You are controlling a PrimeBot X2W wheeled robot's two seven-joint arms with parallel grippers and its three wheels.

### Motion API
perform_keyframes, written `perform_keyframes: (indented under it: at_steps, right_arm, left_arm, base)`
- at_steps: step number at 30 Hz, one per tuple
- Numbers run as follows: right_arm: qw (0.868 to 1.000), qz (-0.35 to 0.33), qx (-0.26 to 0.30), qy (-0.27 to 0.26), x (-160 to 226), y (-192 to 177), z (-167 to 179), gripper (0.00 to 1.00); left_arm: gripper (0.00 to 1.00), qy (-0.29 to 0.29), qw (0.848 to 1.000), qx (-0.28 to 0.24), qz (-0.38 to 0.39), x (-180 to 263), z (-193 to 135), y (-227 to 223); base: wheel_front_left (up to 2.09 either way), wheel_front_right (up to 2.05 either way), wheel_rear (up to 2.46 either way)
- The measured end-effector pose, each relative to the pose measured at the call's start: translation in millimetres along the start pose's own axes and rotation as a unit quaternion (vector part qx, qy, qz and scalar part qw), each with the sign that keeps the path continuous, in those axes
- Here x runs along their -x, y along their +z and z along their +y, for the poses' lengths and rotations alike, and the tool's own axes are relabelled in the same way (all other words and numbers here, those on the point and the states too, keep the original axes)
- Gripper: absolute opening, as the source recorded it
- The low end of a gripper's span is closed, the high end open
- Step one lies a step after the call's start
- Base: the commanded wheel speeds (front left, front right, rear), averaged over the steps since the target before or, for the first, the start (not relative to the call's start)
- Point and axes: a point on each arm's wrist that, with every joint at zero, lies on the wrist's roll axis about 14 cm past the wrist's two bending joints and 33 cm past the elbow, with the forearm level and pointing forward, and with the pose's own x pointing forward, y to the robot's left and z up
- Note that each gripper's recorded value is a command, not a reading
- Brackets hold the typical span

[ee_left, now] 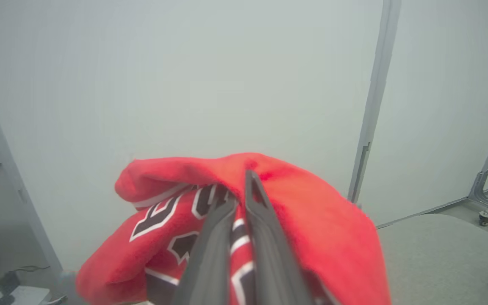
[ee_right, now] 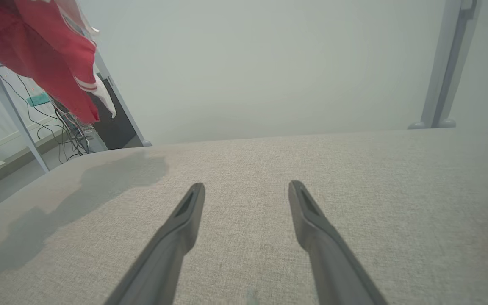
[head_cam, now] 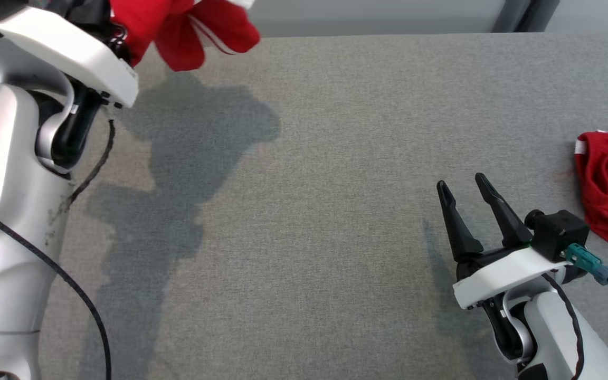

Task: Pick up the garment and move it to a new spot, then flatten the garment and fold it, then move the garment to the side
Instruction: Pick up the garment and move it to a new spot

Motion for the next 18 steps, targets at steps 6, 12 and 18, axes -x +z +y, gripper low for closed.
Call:
perform_keyframes:
  at_steps: [6,12,18]
  right_arm:
    - [0.999,-0.018,-0.002,-0.028,13,14,-15,1.0]
    - [0.998,-0.028,0.0,-0.055,31,23,-28,1.0]
    - [0.997,-0.039,0.003,-0.071,43,31,-36,1.0]
  left_arm:
    - [0.0,-0.058,0.998,0.021,-0.017,4,-52,6]
    - [0.0,-0.096,0.99,0.093,0.039,32,-105,-50]
    - [0.0,-0.085,0.979,0.128,0.135,73,-126,-136]
  base:
    - [0.0,0.0,0.0]
    - [0.0,0.0,0.0]
    - [0.0,0.0,0.0]
